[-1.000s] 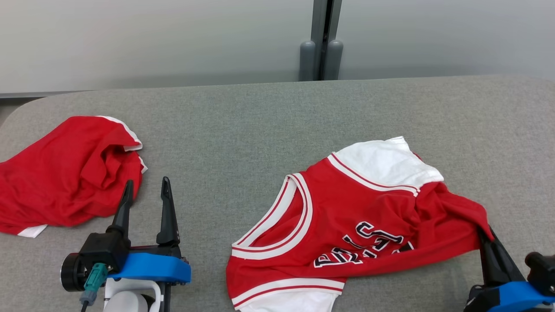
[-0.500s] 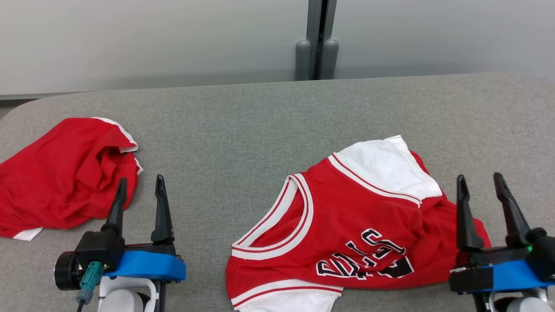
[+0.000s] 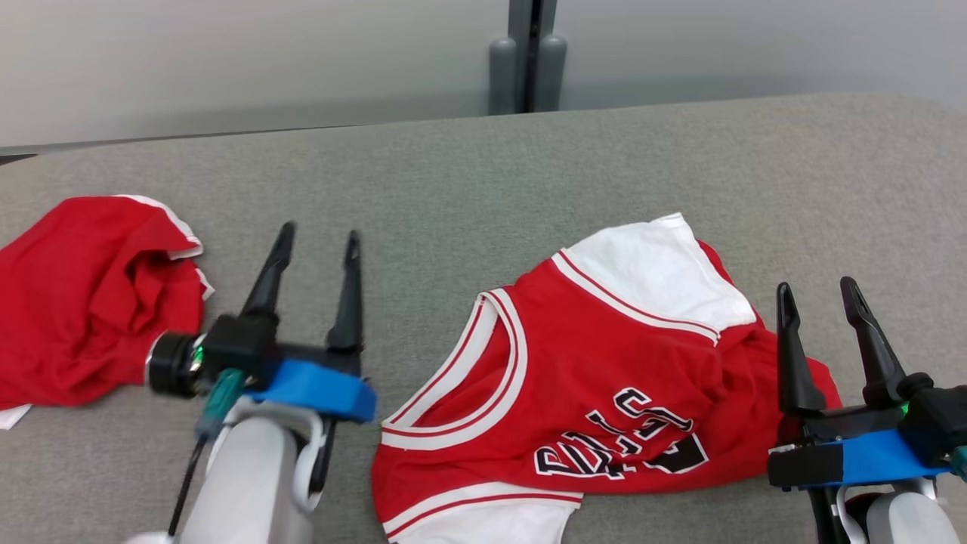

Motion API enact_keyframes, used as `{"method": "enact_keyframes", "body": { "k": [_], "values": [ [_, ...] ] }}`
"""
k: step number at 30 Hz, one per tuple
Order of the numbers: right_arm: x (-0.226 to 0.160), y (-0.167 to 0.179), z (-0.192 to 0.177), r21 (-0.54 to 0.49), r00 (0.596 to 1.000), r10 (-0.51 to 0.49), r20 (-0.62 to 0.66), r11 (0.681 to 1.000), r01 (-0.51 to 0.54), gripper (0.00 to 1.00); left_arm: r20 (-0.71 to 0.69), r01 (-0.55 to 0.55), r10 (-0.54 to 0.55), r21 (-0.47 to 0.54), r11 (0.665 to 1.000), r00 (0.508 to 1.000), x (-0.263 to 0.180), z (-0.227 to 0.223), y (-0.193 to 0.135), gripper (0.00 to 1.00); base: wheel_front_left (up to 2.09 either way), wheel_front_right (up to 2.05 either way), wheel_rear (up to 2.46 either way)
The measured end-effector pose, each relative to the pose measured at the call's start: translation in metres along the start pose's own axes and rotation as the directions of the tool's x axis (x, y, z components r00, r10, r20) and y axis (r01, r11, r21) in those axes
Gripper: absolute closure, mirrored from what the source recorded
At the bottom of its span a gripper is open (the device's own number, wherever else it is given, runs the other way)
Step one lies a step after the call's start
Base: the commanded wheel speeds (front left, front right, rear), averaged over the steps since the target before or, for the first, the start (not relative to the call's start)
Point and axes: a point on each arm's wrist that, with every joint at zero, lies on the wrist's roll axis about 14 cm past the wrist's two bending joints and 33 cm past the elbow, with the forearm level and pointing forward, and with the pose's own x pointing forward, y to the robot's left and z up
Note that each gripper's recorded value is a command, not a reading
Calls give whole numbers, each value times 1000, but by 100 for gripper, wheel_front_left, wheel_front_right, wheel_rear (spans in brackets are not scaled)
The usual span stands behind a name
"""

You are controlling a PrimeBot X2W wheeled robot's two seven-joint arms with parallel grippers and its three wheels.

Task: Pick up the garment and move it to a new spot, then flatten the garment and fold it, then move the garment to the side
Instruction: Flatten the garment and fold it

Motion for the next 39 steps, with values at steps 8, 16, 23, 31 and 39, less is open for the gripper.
{"method": "enact_keyframes", "body": {
  "k": [8, 16, 23, 31, 39],
  "values": [
    [-2, -21, -4, -23, 998, -57, -14, 998, 57, 0, -105, 271, -267, 28, 962, 958, 55, -20, -75, 0, 0, 0, 0],
    [-9, -44, -11, -39, 991, -126, -38, 991, 125, 0, -341, 431, -407, -6, 902, 847, 56, -84, -113, 0, 0, 0, 0],
    [-14, -57, -11, -51, 985, -165, -44, 985, 162, 0, -558, 497, -423, -21, 868, 714, 26, -141, -116, 0, 0, 0, 0],
    [-16, -62, -5, -55, 984, -177, -28, 983, 176, 0, -663, 545, -409, -1, 838, 627, 11, -163, -114, 68, 0, 0, 0],
    [-16, -61, -1, -53, 985, -174, -14, 983, 173, 0, -568, 482, -382, 29, 876, 729, 24, -142, -98, 100, 0, 0, 0]
  ]
}}
